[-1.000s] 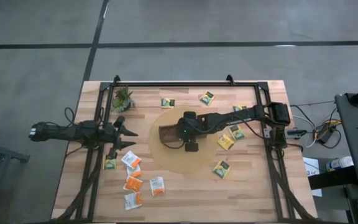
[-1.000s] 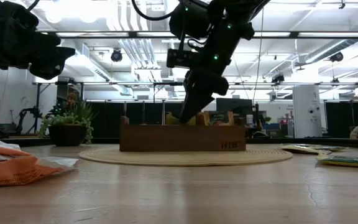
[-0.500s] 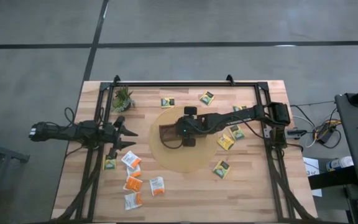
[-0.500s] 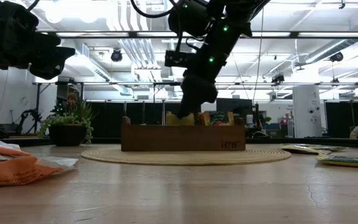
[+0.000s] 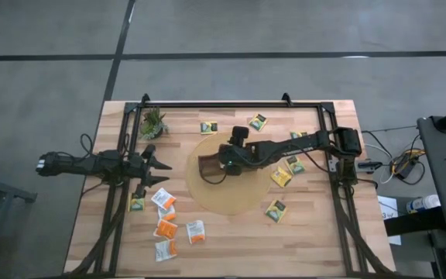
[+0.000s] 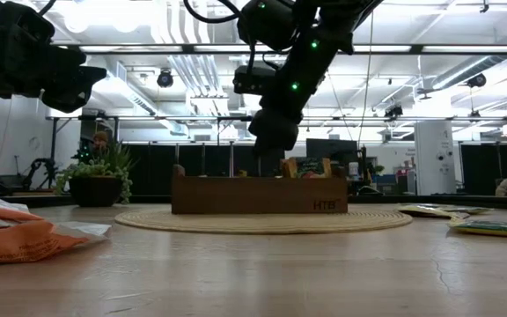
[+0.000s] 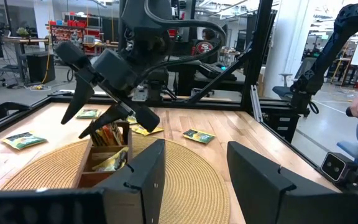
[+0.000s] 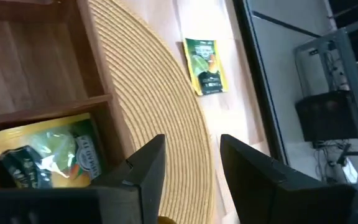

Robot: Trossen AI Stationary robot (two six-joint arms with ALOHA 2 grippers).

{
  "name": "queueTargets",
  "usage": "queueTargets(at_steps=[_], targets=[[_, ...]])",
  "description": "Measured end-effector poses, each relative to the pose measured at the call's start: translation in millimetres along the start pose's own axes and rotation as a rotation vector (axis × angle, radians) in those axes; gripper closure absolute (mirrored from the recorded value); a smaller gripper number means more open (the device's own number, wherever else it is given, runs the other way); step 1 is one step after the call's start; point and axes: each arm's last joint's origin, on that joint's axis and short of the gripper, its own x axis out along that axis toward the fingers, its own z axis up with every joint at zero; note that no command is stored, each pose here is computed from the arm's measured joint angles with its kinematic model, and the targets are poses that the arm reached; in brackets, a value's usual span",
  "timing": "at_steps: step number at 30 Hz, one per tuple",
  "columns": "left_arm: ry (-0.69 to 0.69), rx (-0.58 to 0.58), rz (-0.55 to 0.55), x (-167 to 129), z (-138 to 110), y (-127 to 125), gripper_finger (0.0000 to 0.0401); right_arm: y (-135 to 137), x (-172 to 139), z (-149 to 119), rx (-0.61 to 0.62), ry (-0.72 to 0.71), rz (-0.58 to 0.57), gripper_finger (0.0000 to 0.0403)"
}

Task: Pick & Place Tea
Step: Adjust the yellow tea bag in the wooden organizer

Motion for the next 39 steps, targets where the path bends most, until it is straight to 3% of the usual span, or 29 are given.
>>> queueTargets(at_steps=[5, 7, 10, 12, 21, 39], targets=[[0.000, 0.000, 0.000, 0.0, 0.0, 0.0, 0.0234, 0.7, 1.1, -1.7, -0.004, 0.005, 0.036, 0.0259], [0.000, 0.000, 0.000, 0.0, 0.0, 0.0, 0.0234, 4.1, 0.5, -2.0, -0.020, -0.006, 0.157, 0.0262], [0.000, 0.000, 0.000, 0.0, 0.0, 0.0, 0.0234, 12.1, -2.3, -0.6, -0.047, -0.059, 0.449, 0.0264], [0.000, 0.000, 0.000, 0.0, 0.0, 0.0, 0.0234, 14.7, -3.8, 1.2, -0.048, -0.090, 0.538, 0.0264], [0.000, 0.000, 0.000, 0.0, 0.0, 0.0, 0.0234, 12.9, -0.3, -0.7, -0.035, -0.078, 0.466, 0.0264], [0.000, 0.000, 0.000, 0.0, 0.0, 0.0, 0.0234, 14.5, 2.4, -0.9, 0.007, -0.109, 0.534, 0.0299]])
